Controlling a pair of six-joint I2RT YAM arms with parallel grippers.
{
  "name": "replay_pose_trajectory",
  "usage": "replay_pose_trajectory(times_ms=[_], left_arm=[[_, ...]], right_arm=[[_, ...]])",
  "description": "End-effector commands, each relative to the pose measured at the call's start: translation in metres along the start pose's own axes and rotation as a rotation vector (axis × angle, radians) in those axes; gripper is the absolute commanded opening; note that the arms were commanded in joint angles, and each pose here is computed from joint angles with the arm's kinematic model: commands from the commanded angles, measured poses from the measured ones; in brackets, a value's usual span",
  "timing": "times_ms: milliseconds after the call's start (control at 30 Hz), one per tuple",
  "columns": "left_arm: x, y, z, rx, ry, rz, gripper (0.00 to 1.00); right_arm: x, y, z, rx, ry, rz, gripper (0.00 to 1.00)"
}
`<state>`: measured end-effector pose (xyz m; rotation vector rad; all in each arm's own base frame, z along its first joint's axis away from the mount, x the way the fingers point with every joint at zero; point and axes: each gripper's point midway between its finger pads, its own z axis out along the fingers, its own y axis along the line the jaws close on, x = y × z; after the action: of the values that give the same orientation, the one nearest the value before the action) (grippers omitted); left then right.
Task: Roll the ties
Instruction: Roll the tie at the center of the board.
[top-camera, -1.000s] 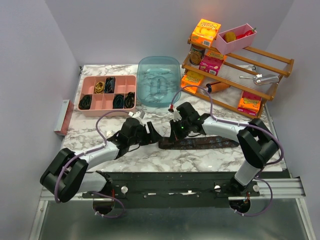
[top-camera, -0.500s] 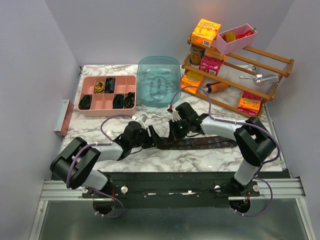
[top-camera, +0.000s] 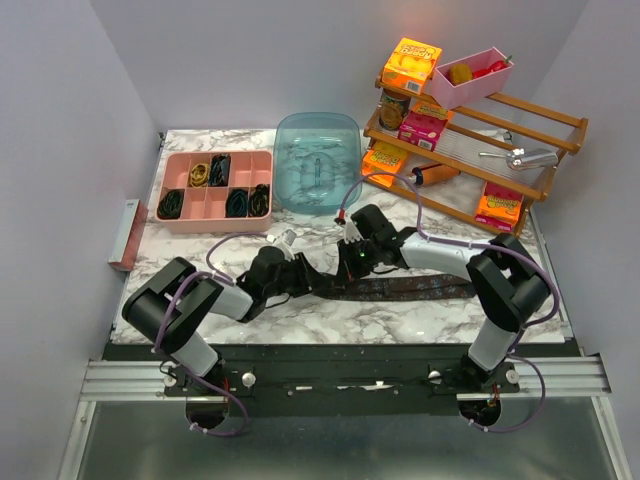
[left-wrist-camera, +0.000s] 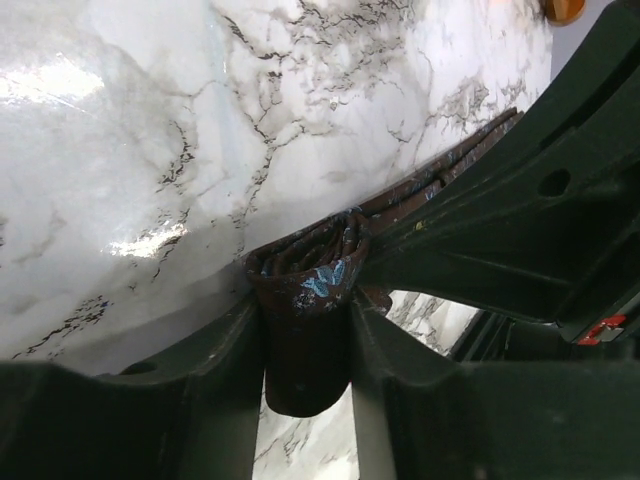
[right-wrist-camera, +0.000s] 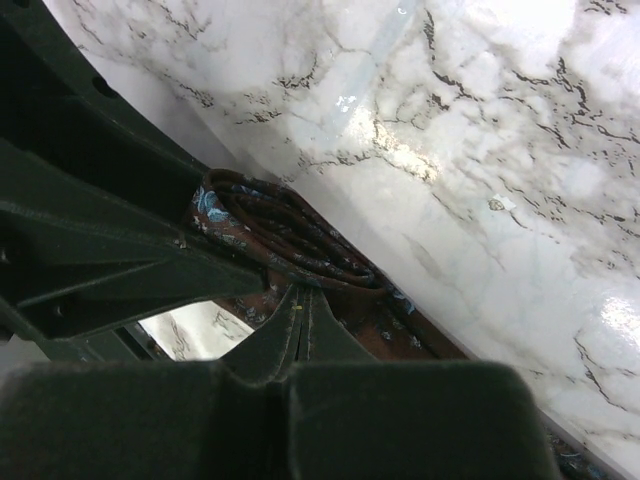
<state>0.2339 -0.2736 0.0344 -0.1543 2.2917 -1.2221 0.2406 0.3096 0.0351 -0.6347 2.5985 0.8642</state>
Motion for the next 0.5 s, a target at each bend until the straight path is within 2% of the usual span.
replay_pose_trajectory(times_ms=[0,367,467], left_arm=[[0.004,-0.004,0.0,0.015,0.007,0.008,0.35],[-0.007,-0.003,-0.006,-0.05,-0.016,0.062,0.12],[-0.009,0.001,-0.012,-0.099,-0.02,0.077,0.09]], right_arm=[[0.025,-0.013,0.011,0.038,0.086,0.024,0.0],[0.005,0.006,0.016,-0.022,0.059,0.008,0.0],[-0.006,0.017,0.02,-0.041,0.052,-0.009,0.0]])
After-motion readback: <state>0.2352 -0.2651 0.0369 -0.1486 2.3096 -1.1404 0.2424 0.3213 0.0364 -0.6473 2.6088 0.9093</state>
